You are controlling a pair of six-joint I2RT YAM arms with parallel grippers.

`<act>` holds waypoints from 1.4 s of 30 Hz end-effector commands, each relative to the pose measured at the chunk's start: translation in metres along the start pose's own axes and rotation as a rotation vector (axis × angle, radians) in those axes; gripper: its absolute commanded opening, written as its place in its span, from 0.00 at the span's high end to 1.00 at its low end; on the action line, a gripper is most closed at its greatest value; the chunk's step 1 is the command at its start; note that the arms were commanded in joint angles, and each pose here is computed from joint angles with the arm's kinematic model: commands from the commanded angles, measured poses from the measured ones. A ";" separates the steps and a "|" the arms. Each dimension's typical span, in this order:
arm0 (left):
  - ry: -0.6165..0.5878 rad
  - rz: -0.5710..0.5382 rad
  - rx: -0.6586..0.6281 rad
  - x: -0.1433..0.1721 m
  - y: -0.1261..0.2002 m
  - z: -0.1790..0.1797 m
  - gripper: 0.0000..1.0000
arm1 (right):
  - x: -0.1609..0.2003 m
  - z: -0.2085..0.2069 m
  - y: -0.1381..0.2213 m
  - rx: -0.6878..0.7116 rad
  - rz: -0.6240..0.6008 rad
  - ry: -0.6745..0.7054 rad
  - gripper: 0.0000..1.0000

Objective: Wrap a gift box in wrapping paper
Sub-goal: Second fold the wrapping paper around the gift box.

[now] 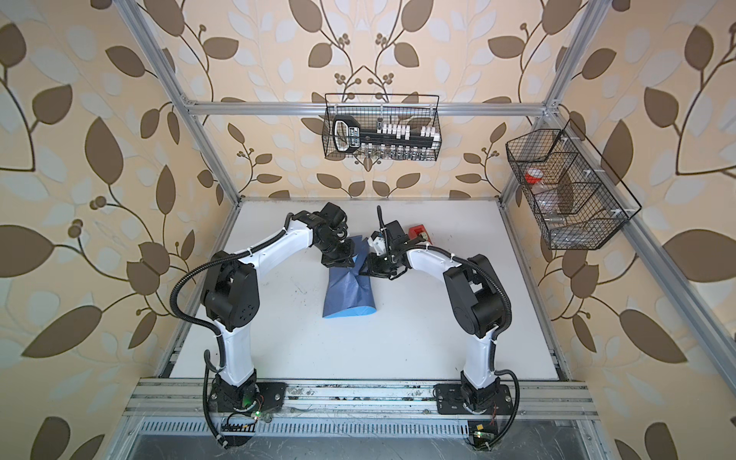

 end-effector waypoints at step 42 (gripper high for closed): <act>-0.103 0.145 0.222 0.014 -0.061 -0.025 1.00 | 0.013 -0.003 0.013 0.034 0.017 -0.039 0.56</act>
Point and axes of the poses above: each gripper's point midway between its finger pads, its own y axis back along the fingers, its own z axis along the line the jaws close on, x = y × z, the point moved 4 cm from there along y, back along the fingers, and after that the axes turned 11 degrees about -y, right-handed, at the moved point
